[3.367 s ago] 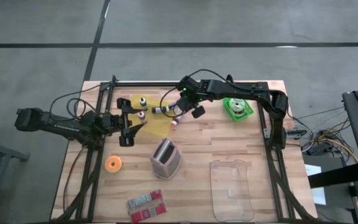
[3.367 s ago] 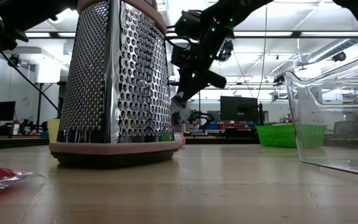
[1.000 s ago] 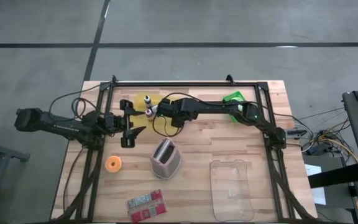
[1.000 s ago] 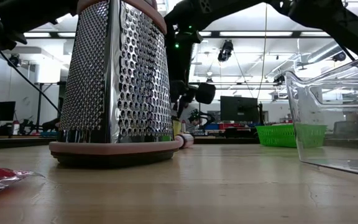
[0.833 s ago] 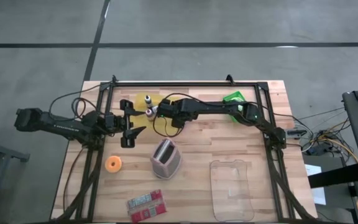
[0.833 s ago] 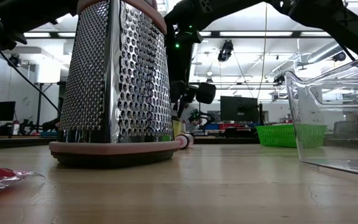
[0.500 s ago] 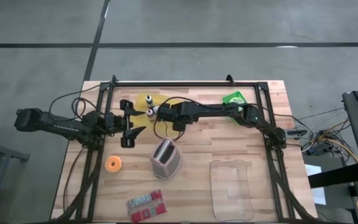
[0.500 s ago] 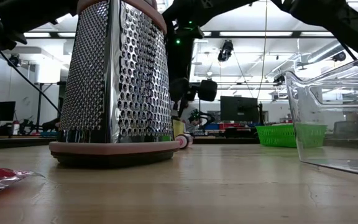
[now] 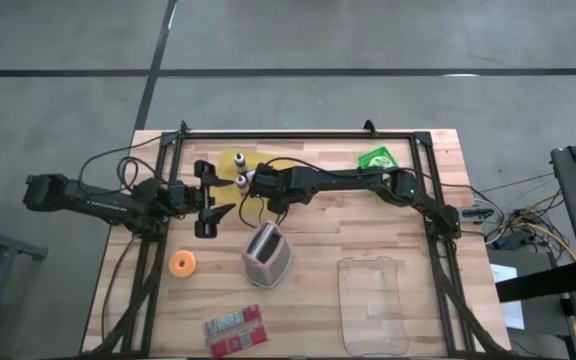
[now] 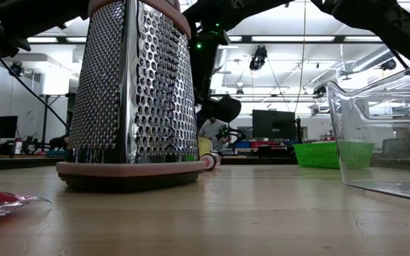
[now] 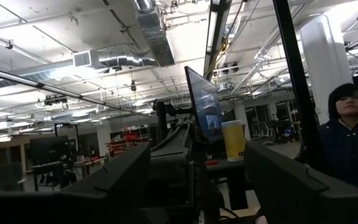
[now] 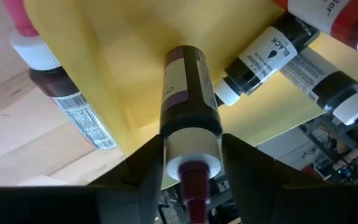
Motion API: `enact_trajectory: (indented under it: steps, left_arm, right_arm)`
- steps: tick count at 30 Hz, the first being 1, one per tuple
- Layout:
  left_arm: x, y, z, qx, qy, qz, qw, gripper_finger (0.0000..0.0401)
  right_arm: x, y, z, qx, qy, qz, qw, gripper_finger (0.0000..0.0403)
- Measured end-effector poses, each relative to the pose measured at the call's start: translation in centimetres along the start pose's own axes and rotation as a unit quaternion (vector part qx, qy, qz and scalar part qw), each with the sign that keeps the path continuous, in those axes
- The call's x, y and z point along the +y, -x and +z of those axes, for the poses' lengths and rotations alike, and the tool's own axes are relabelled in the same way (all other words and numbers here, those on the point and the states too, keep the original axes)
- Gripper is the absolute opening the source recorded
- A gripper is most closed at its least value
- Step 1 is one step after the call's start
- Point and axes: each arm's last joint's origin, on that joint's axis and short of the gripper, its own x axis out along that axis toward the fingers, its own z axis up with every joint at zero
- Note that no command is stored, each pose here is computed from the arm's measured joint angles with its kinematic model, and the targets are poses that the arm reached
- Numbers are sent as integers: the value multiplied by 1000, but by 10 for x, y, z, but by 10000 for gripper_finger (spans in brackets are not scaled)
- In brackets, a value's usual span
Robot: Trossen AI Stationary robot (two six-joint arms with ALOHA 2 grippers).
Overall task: Pick & Place Food Item
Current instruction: Put the violet food coloring into the yellow bin
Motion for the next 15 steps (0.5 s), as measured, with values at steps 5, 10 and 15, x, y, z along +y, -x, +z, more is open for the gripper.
enact_trajectory:
  steps: [5,10,15]
  left_arm:
    - [0,0,0,2,0,-1,1000,261]
    - [0,0,0,2,0,-3,1000,261]
    - [-1,0,0,1,2,-8,1000,261]
  right_arm:
    - [0,0,0,5,2,-1,1000,177]
    - [-1,0,-3,49,33,-9,998,179]
    - [-4,0,-4,54,42,-22,997,170]
